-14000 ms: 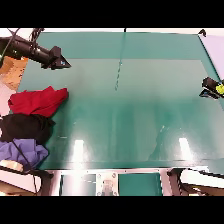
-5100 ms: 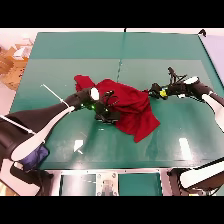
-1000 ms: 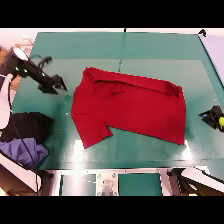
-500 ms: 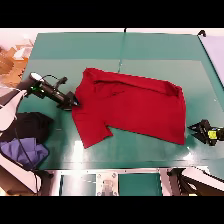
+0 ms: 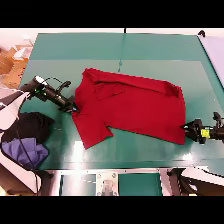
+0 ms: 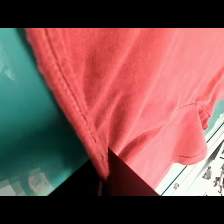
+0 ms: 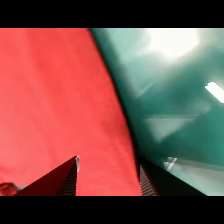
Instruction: Fold the shirts.
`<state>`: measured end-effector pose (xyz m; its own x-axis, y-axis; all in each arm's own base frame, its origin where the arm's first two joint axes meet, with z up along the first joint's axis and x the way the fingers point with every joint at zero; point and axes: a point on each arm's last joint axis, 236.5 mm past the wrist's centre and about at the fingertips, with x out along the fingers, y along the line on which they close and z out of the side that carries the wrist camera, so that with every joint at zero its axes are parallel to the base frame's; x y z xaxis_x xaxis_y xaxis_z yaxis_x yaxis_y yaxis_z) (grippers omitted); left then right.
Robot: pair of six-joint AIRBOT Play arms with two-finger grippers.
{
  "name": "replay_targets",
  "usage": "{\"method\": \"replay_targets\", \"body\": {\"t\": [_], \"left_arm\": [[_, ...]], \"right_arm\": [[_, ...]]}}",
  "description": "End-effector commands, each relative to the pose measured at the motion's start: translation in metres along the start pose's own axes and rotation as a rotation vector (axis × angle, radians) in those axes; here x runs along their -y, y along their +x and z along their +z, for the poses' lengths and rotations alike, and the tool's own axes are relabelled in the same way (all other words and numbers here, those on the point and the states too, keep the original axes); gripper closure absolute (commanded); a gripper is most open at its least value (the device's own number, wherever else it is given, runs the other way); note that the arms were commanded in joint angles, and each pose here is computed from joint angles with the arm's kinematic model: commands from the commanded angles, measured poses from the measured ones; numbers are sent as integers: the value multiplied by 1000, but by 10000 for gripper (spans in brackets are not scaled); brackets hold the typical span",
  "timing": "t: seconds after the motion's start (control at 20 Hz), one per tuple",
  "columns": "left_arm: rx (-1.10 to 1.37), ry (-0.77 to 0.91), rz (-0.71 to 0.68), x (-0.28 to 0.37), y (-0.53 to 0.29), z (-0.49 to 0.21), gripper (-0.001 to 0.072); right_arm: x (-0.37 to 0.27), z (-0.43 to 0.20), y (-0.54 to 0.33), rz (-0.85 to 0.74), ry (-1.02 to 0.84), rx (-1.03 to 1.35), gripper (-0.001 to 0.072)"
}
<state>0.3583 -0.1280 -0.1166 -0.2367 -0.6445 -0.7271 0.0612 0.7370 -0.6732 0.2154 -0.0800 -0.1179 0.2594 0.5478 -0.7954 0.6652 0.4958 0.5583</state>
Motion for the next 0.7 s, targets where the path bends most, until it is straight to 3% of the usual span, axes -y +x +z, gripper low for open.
{"method": "replay_targets", "body": {"t": [0.0,0.2,0.35,0.65], "left_arm": [[0,6,-21,5,-1,0,686],[17,1,-56,13,-1,4,686],[13,18,-60,14,-1,3,686],[12,26,-60,14,-1,2,686]], "right_arm": [[23,-14,11,-95,-41,-88,227],[26,-20,10,-104,-47,-115,231],[54,-39,2,-226,-20,-194,231],[71,-48,-5,-306,1,-234,233]]}}
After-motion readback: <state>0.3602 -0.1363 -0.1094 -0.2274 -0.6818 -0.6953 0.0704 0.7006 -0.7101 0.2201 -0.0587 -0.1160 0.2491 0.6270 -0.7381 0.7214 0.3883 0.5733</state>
